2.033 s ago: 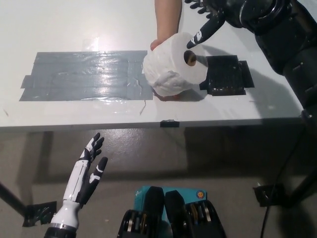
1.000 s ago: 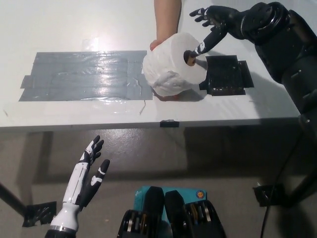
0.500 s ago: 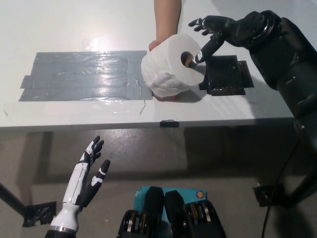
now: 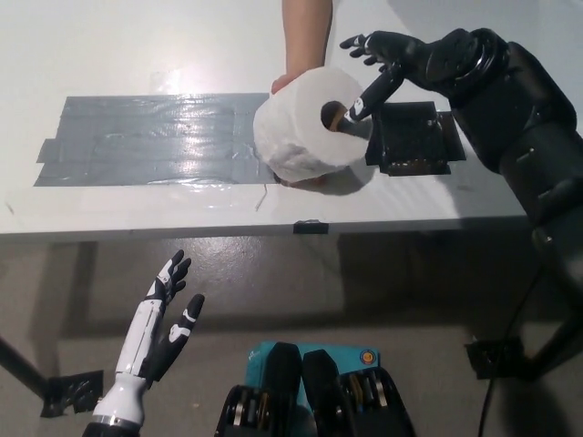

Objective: A person hands over a roll of toilet paper to the robot , and the robot inserts its right thumb into the hole in the centre to grab the roll, and then places it on the balck area on the desk.

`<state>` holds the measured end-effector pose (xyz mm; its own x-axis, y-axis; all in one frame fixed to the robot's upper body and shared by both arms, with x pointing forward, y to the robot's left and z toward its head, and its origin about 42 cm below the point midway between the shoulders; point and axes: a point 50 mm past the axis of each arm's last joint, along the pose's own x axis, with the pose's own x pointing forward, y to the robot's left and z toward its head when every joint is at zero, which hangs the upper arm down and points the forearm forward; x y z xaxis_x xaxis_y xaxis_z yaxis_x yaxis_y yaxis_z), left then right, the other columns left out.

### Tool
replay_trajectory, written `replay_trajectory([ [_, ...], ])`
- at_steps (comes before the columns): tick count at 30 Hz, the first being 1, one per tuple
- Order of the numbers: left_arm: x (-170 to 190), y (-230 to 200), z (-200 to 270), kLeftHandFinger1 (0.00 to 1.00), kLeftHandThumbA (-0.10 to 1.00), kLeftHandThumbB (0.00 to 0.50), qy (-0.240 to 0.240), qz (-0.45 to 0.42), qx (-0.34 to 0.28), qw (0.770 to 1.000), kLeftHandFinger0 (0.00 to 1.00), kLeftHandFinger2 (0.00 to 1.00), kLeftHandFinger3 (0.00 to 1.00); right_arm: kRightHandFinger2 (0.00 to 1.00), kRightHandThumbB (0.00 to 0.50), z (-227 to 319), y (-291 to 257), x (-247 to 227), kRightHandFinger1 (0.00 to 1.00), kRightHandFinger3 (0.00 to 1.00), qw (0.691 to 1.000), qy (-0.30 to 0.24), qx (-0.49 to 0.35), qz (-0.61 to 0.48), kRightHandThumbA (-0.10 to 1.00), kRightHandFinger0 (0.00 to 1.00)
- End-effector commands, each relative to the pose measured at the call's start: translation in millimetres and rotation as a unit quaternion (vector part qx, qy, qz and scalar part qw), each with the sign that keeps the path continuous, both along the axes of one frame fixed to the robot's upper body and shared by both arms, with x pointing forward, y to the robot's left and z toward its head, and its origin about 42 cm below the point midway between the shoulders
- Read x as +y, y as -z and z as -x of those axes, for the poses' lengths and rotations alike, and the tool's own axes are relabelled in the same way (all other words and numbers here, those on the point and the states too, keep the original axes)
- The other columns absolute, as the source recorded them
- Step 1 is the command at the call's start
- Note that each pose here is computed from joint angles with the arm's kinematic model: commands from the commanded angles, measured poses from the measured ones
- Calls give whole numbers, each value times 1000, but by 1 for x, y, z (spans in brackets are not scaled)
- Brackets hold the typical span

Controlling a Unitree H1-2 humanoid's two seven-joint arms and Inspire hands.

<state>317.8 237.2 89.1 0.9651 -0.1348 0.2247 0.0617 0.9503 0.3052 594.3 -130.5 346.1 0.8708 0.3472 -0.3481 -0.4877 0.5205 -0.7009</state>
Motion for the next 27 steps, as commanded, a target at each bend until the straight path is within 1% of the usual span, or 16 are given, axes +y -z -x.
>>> replay_trajectory([
  [1,1,-7,1,1000,845,157,1,2,-22,1000,1000,1000,1000,1000,407,-2,-29,19,1000,1000,996,-2,-88,-13,1000,1000],
  [3,1,-7,1,1000,846,157,0,-1,-23,1000,1000,1000,1000,1000,409,-2,-31,19,1000,1000,995,3,-99,-24,1000,1000],
  [4,2,-7,1,1000,849,156,0,-1,-22,1000,1000,1000,1000,1000,422,-2,-34,20,1000,1000,994,8,-107,-37,1000,1000],
  [6,1,-8,1,1000,854,156,2,-1,-22,1000,1000,1000,1000,1000,418,-2,-37,20,1000,1000,992,12,-114,-49,1000,1000],
  [8,1,-8,2,1000,855,157,1,-2,-21,1000,1000,1000,1000,1000,396,-2,-38,21,1000,1000,989,15,-129,-63,988,1000],
  [11,2,-7,2,1000,866,154,1,-4,-22,1000,1000,1000,1000,1000,396,-2,-35,20,1000,1000,986,17,-149,-67,988,1000],
  [15,1,-7,2,1000,856,152,1,-4,-19,1000,1000,1000,1000,1000,368,-1,-30,20,1000,1000,983,16,-173,-66,1000,1000],
  [16,1,-7,2,1000,852,143,2,-4,-21,1000,1000,1000,1000,1000,361,-1,-29,21,1000,1000,981,16,-179,-68,993,1000],
  [17,1,-6,2,1000,852,142,3,-5,-21,1000,1000,1000,1000,1000,352,-1,-29,21,1000,1000,981,17,-181,-70,989,1000],
  [19,2,-6,2,1000,853,142,3,-6,-21,1000,1000,1000,1000,1000,350,-1,-28,21,1000,1000,981,19,-181,-72,987,1000],
  [21,2,-6,2,1000,858,147,2,-7,-23,1000,1000,1000,1000,1000,329,-1,-31,22,1000,1000,980,20,-185,-71,981,1000],
  [22,1,-7,2,1000,856,149,1,-5,-22,1000,1000,1000,1000,1000,341,-1,-31,21,1000,1000,979,20,-188,-70,984,1000],
  [23,1,-8,2,1000,851,142,1,-5,-22,1000,1000,1000,1000,1000,342,-1,-31,21,1000,1000,979,21,-188,-71,983,1000],
  [24,1,-8,1,1000,847,146,2,-3,-23,1000,1000,1000,1000,1000,349,-2,-31,20,1000,1000,980,22,-185,-73,979,1000],
  [26,1,-7,1,1000,844,141,2,-3,-25,1000,1000,1000,1000,1000,343,-2,-31,20,1000,1000,980,23,-183,-75,970,1000],
  [27,2,-7,1,1000,844,147,2,-4,-24,1000,1000,1000,1000,1000,341,-2,-30,19,1000,1000,980,23,-180,-78,946,1000],
])
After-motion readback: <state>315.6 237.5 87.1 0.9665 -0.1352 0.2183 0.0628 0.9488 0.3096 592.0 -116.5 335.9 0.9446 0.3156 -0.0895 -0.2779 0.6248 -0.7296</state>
